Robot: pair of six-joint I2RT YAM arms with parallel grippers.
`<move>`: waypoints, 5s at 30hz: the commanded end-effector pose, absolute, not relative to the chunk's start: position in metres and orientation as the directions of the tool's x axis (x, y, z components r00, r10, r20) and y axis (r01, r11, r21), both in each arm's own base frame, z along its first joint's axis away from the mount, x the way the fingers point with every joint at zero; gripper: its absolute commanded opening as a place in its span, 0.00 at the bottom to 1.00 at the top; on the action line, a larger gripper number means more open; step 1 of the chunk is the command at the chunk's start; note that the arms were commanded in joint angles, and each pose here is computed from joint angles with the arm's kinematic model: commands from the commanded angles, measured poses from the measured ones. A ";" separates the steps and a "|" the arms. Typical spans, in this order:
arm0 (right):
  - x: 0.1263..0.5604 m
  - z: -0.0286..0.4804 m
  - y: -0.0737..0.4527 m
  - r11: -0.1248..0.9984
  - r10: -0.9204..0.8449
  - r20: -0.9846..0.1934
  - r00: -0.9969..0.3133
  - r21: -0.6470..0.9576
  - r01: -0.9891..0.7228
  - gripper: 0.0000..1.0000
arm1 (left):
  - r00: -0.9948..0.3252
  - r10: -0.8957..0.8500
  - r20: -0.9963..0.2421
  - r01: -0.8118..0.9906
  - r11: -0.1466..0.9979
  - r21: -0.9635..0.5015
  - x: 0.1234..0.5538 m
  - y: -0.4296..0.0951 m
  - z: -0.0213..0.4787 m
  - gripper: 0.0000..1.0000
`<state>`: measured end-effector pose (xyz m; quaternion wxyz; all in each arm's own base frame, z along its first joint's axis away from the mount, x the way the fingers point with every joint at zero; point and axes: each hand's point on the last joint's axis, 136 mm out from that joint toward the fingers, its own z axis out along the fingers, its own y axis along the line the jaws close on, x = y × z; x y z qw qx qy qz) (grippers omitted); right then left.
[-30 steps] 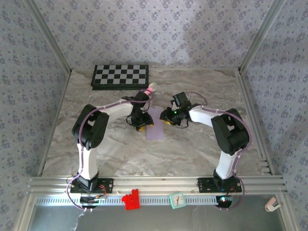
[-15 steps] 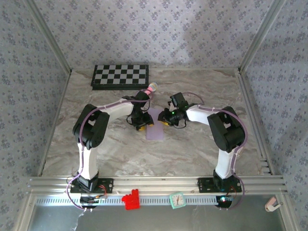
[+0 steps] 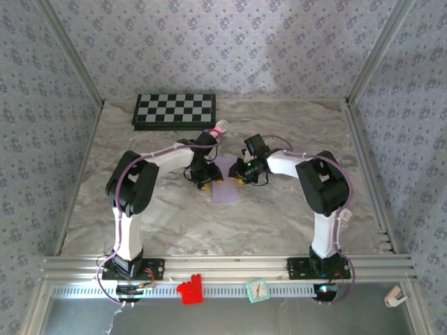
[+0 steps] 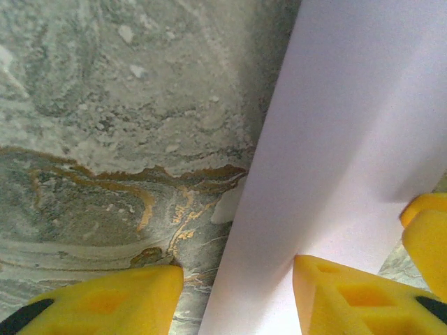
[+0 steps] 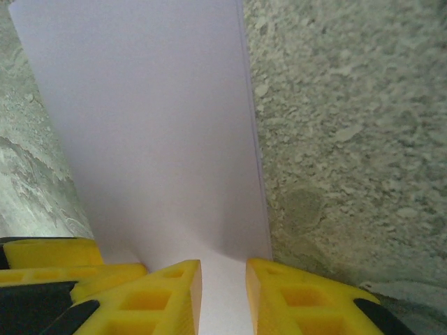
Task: Fold a paper plane with a square sheet of paper (pick it up from the middle)
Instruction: Hold the square sheet of paper at the center of the table, then first fold the square sheet of paper in half at the center of the table.
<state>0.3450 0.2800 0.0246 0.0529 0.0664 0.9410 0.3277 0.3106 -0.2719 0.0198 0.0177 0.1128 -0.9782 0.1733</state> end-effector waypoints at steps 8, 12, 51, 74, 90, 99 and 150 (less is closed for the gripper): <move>0.308 -0.039 0.238 0.918 0.114 0.054 -0.992 0.375 0.126 0.24 | -0.977 -0.212 0.002 -0.204 0.937 -0.285 0.317 -0.250 0.043 0.50; 0.306 -0.044 0.233 0.937 0.088 0.050 -0.995 0.334 0.100 0.23 | -0.966 -0.234 -0.110 -0.175 0.904 -0.391 0.336 -0.249 0.085 0.47; 0.308 -0.046 0.224 0.971 0.052 0.045 -0.998 0.230 0.061 0.18 | -0.990 -0.115 0.085 -0.142 0.868 -0.476 0.314 -0.307 0.022 0.11; 0.303 -0.059 0.195 0.997 -0.031 0.076 -0.997 0.076 -0.025 0.18 | -0.981 -0.169 0.096 -0.192 0.918 -0.347 0.294 -0.259 0.007 0.12; 0.308 -0.058 0.192 0.998 -0.032 0.074 -0.997 0.054 -0.028 0.19 | -0.986 -0.167 -0.015 -0.157 0.949 -0.272 0.301 -0.214 0.055 0.11; 0.308 -0.060 0.193 0.998 -0.039 0.079 -0.996 0.052 -0.035 0.19 | -0.991 -0.122 -0.044 -0.064 0.753 -0.655 0.333 -0.292 0.092 0.13; 0.296 -0.071 0.176 0.998 -0.060 0.126 -0.990 0.007 -0.059 0.20 | -0.983 -0.185 -0.007 -0.155 0.847 -0.508 0.370 -0.214 0.014 0.11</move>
